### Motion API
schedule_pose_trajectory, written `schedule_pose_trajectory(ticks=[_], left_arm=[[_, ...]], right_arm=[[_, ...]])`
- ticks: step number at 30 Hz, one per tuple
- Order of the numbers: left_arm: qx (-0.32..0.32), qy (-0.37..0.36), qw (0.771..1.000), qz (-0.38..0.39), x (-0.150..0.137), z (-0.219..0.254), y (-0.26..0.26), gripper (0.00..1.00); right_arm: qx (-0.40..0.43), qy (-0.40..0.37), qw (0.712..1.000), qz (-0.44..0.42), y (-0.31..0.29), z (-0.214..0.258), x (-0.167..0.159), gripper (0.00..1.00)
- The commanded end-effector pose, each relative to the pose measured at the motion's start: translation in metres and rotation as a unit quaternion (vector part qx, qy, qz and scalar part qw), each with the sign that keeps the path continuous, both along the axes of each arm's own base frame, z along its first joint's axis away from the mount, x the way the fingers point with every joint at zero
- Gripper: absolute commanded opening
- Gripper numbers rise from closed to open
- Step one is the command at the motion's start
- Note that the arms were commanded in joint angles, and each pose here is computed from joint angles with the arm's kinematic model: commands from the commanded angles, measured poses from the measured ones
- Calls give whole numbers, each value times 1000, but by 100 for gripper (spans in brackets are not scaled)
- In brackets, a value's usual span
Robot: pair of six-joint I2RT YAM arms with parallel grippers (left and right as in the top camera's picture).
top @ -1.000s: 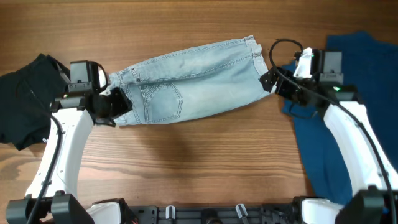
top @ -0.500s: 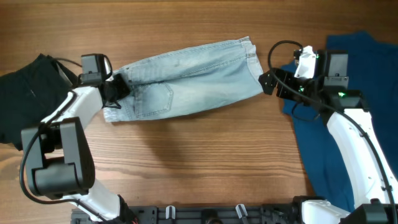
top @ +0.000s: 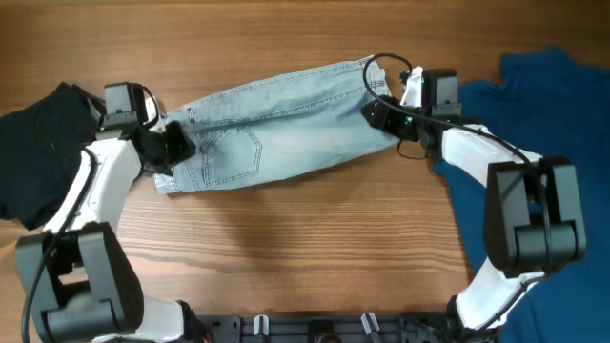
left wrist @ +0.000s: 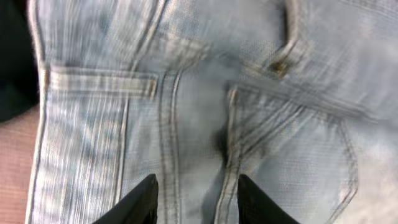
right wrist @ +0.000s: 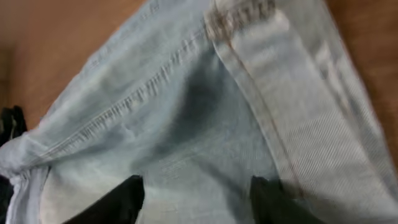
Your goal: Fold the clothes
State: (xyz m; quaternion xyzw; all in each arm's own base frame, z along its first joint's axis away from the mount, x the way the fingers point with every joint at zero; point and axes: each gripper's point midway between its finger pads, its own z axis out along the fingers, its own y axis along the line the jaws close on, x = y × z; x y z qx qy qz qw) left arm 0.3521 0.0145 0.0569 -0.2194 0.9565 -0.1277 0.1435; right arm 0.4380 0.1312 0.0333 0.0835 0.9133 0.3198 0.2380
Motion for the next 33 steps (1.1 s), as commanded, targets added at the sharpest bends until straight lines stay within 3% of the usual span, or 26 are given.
schedule_pose_trajectory(ticks=[1, 4, 6, 8, 11, 17, 26, 29, 33], left_arm=[[-4, 4, 1000, -13, -7, 7, -2, 41], [4, -16, 1000, -24, -6, 33, -1, 44], [11, -39, 999, -26, 2, 60, 1, 47], [27, -58, 998, -21, 11, 78, 6, 55], [54, -38, 998, -10, 6, 72, 17, 66], [95, 17, 995, -3, 4, 36, 34, 61], [102, 31, 994, -20, 16, 7, 38, 53], [101, 35, 994, -21, 17, 3, 38, 51], [102, 33, 994, -20, 18, 3, 38, 49]], right_arm=[[-37, 14, 996, 85, 6, 20, -1, 75], [-112, 37, 987, 109, -10, 89, 9, 81], [-124, -3, 988, 95, -15, 137, 29, 85], [-162, -28, 984, 69, -28, 148, 45, 84], [-195, 8, 979, 57, -39, 111, 52, 86], [-203, 80, 973, 71, -40, 18, 61, 76], [-201, 42, 970, 132, -29, -3, 71, 63], [-175, 45, 973, 146, -20, -9, 69, 50], [-171, 38, 974, 145, -18, -10, 73, 51]])
